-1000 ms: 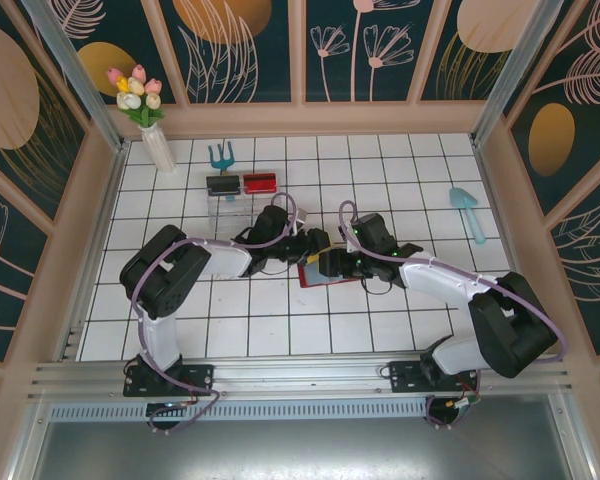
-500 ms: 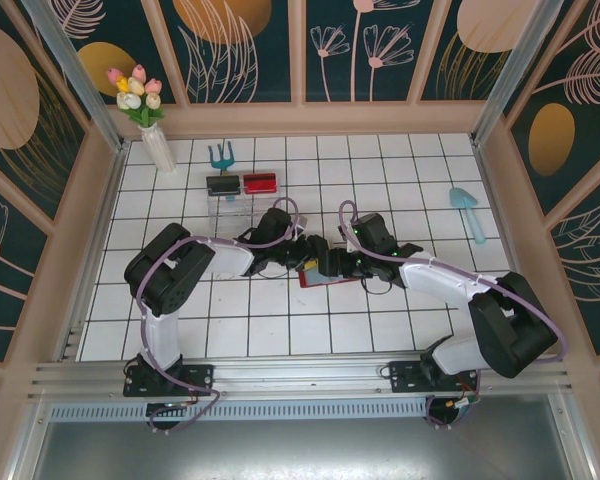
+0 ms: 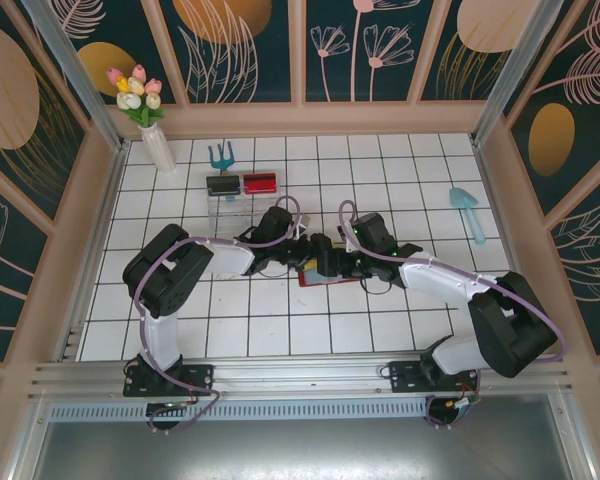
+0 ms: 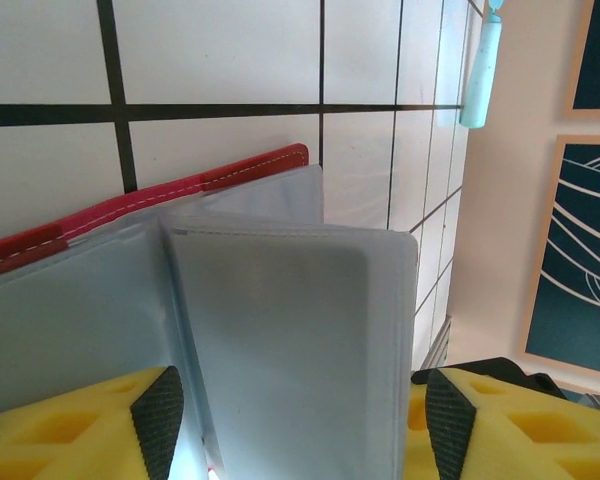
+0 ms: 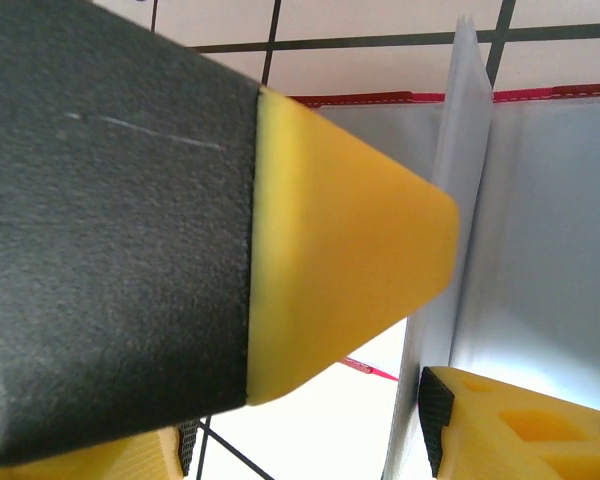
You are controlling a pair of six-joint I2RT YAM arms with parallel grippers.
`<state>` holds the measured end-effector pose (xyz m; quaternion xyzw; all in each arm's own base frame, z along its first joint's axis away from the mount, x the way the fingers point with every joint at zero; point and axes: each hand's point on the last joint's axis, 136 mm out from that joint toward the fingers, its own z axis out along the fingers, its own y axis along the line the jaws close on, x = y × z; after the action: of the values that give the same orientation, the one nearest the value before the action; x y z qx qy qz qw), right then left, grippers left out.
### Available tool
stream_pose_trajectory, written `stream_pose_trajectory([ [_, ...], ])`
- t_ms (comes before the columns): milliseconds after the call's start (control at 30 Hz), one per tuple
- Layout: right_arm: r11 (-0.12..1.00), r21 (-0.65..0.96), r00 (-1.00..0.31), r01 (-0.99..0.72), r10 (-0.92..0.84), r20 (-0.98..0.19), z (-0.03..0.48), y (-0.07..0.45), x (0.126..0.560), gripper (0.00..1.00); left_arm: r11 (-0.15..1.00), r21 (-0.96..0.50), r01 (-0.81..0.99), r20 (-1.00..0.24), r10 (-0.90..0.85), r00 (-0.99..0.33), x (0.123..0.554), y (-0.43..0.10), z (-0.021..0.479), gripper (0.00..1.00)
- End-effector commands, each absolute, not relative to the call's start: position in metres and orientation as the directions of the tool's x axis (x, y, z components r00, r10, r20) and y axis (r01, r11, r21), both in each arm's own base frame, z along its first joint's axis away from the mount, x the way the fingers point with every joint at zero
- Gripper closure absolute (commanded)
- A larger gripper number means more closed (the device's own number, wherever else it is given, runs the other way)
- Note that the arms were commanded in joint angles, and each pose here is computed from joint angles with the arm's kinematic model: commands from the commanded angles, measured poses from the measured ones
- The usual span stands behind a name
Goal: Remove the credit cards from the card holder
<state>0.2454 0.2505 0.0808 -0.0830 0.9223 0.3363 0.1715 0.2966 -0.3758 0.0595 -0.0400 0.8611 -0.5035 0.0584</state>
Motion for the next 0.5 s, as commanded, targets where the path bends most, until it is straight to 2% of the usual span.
stream_pose_trajectory([
  [0, 0.743, 0.607, -0.919, -0.281, -0.025, -0.394, 0.091, 0.256, 0.253, 0.38, 0.518, -0.855, -0.009, -0.057, -0.111, -0.992, 0.293, -0.376, 0.05, 0.35],
  [467, 0.774, 0.606, -0.917, -0.185, 0.086, -0.389, 0.088, 0.227, 0.263, 0.38, 0.532, -0.846, -0.033, -0.041, -0.126, -0.991, 0.29, -0.371, 0.043, 0.38],
])
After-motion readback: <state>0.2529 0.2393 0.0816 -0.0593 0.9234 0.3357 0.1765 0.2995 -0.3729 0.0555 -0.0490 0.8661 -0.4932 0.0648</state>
